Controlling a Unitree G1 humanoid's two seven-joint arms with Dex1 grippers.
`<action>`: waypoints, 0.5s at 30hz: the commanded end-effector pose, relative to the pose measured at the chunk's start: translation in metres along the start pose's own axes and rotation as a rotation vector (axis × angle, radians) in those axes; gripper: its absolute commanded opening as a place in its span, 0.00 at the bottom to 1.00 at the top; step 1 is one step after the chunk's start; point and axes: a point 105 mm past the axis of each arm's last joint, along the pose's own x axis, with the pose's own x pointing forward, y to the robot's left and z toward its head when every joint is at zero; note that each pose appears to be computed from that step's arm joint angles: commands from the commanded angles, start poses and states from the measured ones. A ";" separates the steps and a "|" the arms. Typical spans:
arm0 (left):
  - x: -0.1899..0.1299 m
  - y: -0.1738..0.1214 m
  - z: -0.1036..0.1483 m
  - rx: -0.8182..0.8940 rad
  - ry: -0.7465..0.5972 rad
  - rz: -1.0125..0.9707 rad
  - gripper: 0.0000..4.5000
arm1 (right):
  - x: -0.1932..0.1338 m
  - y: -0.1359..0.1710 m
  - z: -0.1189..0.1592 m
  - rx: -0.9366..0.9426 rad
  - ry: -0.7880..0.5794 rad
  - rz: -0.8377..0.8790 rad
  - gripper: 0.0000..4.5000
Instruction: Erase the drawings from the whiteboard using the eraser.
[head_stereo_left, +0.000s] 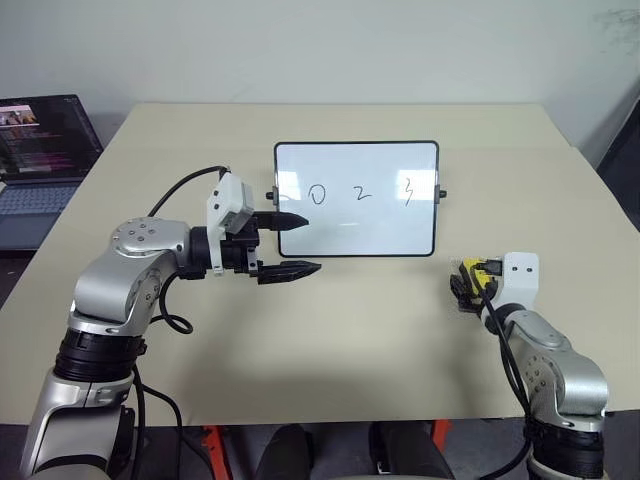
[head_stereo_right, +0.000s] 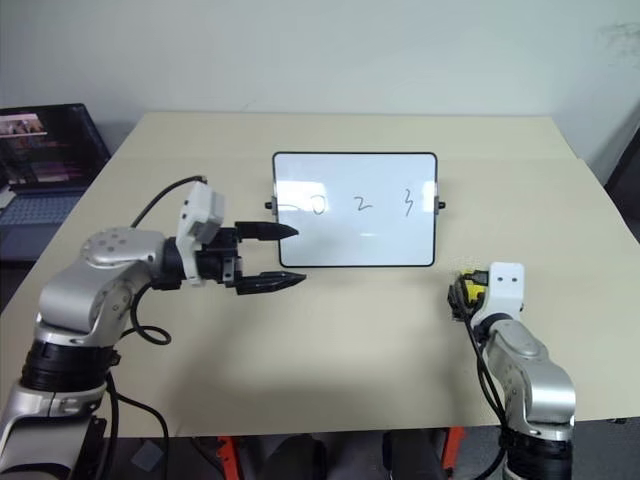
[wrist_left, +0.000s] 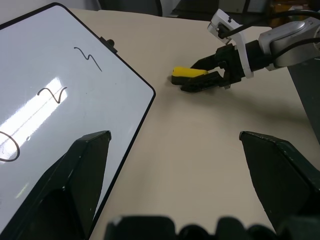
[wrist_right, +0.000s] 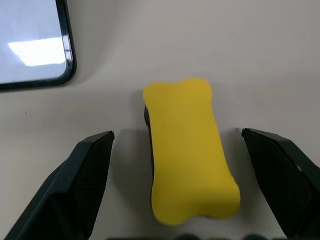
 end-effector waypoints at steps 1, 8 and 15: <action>-0.002 0.000 0.009 0.040 -0.011 0.001 1.00 | 0.001 -0.010 0.016 -0.006 -0.062 -0.026 0.99; -0.003 0.000 0.010 0.045 -0.007 0.005 1.00 | 0.005 -0.015 0.019 0.010 -0.068 -0.038 0.99; -0.003 0.001 0.011 0.048 -0.007 0.010 1.00 | 0.005 -0.011 0.019 0.023 -0.069 -0.033 0.99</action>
